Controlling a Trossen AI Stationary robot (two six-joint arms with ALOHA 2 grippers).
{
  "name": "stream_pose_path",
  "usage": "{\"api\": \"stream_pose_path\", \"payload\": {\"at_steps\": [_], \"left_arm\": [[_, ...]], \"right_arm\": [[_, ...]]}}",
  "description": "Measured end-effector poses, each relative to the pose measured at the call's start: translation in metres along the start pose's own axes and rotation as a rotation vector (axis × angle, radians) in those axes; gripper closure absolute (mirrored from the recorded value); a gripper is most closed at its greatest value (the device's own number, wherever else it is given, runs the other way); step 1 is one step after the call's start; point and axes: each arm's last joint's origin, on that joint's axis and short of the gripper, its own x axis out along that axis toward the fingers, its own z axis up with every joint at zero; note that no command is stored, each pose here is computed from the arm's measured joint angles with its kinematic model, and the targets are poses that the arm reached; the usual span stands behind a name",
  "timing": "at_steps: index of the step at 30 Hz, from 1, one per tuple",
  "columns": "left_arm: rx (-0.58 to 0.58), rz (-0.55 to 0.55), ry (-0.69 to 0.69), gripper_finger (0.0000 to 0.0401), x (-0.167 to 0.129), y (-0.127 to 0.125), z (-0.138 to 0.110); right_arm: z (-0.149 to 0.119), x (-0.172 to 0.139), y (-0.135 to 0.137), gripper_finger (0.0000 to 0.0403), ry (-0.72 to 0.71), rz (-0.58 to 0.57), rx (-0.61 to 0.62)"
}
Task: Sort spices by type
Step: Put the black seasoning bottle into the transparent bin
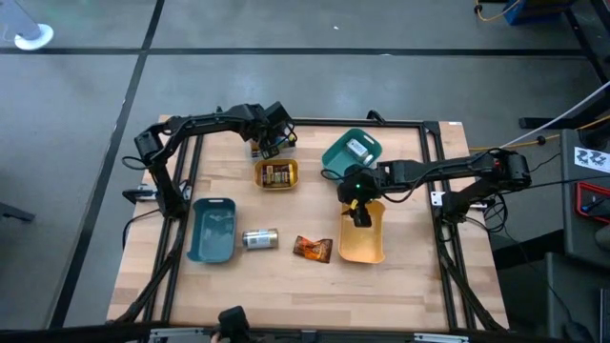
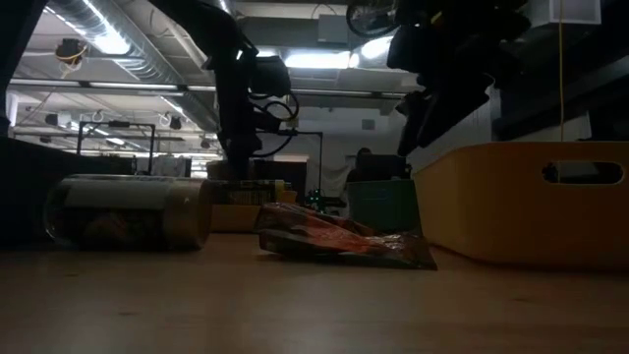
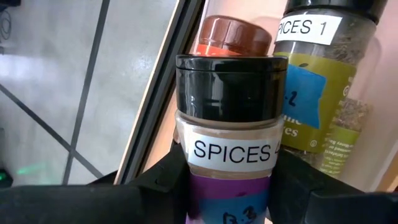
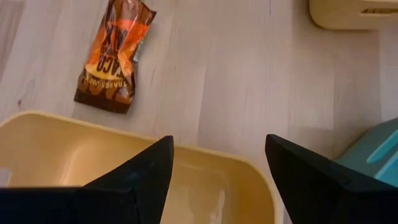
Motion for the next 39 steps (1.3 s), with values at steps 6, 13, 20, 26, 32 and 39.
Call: {"api": "stream_pose_path", "payload": {"at_steps": [6,13,20,26,32,39], "left_arm": [[0.007,-0.001,0.001,0.026,0.0,0.0,0.0],[0.035,0.007,-0.013,0.026,-0.002,-0.001,0.003],[0.122,0.026,-0.106,0.026,-0.012,-0.004,0.016],[0.188,0.031,-0.13,0.026,-0.013,-0.006,0.019],[0.179,0.031,-0.128,0.026,-0.007,-0.007,0.021],[0.209,0.03,-0.083,0.026,0.007,-0.014,0.023]], "right_arm": [[0.0,0.0,0.0,0.0149,-0.002,0.0,0.0],[0.001,0.0,0.0,0.0149,-0.011,-0.001,-0.002],[0.004,0.0,-0.001,0.0149,-0.044,-0.005,-0.009],[0.004,0.0,-0.001,0.0149,-0.044,-0.005,-0.009],[0.004,0.0,-0.001,0.0149,-0.042,-0.005,-0.009],[0.004,0.0,-0.001,0.0149,-0.04,-0.004,-0.009]]}}
